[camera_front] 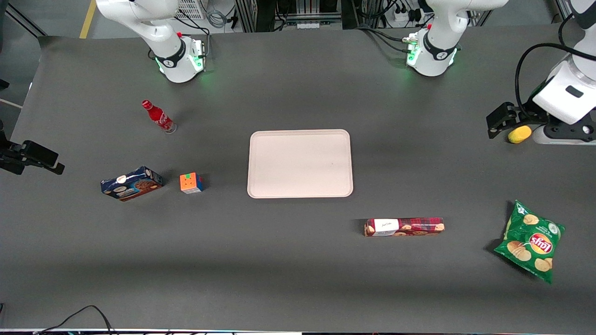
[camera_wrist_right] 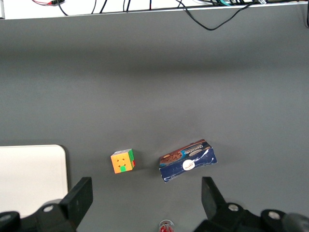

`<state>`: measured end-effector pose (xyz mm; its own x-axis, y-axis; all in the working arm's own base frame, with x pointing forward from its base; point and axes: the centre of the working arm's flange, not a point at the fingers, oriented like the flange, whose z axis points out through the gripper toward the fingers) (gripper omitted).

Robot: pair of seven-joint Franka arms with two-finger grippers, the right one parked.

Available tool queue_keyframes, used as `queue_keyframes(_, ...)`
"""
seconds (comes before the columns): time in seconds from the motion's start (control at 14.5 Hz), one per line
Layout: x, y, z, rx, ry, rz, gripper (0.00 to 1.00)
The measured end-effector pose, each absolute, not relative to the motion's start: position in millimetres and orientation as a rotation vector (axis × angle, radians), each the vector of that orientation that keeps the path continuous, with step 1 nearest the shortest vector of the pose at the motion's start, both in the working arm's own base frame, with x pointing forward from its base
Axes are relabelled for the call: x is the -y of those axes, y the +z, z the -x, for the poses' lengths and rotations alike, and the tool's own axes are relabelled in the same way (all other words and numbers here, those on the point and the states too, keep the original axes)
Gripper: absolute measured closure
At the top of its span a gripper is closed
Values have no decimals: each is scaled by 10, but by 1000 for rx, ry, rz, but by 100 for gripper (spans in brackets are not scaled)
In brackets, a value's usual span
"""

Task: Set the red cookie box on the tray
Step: 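Move the left gripper from rest toward the red-and-white cookie box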

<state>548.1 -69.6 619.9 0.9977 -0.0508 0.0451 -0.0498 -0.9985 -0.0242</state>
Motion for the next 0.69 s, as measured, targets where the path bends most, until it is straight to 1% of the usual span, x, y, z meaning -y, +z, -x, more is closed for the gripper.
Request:
queue_keyframes(0.28,701,6180,-5496,-80,-68,3117,0)
queue_keyframes(0.55,760,6202,-5579,-94,-88,3119,0)
queue_keyframes(0.69,823,6148,-5617,-135,-74,3117,0)
